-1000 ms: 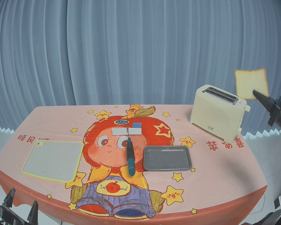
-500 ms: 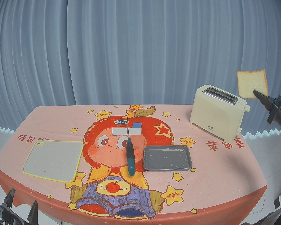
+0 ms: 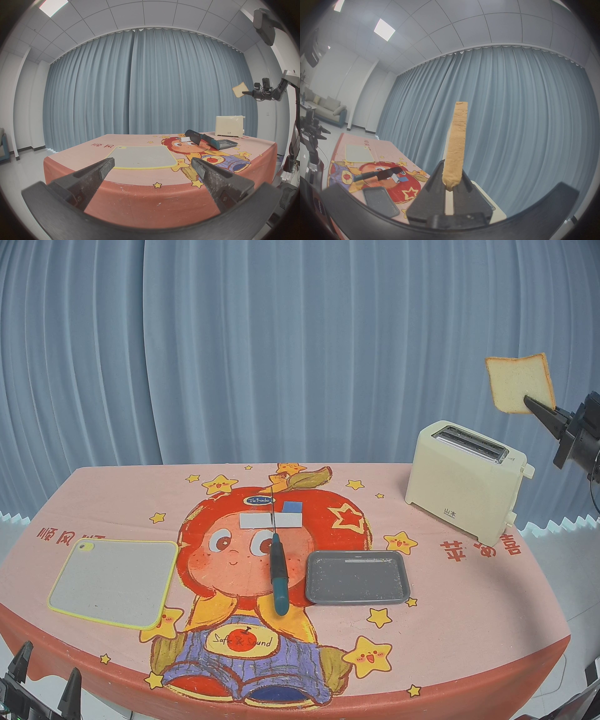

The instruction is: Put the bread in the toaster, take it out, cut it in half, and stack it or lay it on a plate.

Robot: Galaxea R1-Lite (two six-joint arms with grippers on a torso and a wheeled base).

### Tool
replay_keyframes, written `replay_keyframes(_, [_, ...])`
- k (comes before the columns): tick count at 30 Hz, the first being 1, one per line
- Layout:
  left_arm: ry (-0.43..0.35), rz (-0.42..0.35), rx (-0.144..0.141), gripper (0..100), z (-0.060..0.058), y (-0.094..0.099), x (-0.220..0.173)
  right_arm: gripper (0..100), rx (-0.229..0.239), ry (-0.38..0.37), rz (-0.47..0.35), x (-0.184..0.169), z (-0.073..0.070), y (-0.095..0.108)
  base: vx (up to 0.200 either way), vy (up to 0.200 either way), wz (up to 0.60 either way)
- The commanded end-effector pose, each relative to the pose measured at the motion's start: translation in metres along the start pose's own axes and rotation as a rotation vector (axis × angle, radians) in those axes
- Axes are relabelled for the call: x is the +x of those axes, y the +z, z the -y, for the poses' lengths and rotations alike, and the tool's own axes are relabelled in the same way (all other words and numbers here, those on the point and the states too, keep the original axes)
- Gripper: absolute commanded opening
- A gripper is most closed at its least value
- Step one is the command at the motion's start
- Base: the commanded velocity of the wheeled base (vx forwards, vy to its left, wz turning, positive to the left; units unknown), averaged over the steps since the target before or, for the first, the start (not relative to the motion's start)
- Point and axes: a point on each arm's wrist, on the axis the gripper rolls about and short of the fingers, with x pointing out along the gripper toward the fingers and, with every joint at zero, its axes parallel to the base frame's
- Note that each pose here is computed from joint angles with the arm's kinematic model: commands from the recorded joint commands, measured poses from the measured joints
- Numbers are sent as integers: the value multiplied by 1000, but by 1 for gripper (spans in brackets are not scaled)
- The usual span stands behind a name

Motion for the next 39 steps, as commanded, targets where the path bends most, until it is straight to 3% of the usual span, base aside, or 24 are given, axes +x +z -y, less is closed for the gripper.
replay_keyframes(1, [0,-19,-2,100,0,-5,1,0,24,-8,-65,15,12,-25,0,0,0])
replay_keyframes(6, [0,-19,0,100,0,-5,1,0,51,-8,-93,14,10,-32,0,0,0])
replay_keyframes(16, [0,-19,-2,100,0,-5,1,0,39,-21,-100,17,16,-37,0,0,0])
replay_keyframes(30, [0,-19,0,100,0,-5,1,0,20,-44,-103,48,46,-49,0,0,0])
replay_keyframes(34, [0,-17,0,100,0,-5,1,0,-23,-51,-102,60,58,-54,0,0,0])
replay_keyframes(39, [0,-19,0,100,0,-5,1,0,-22,-41,-144,59,57,-70,0,0,0])
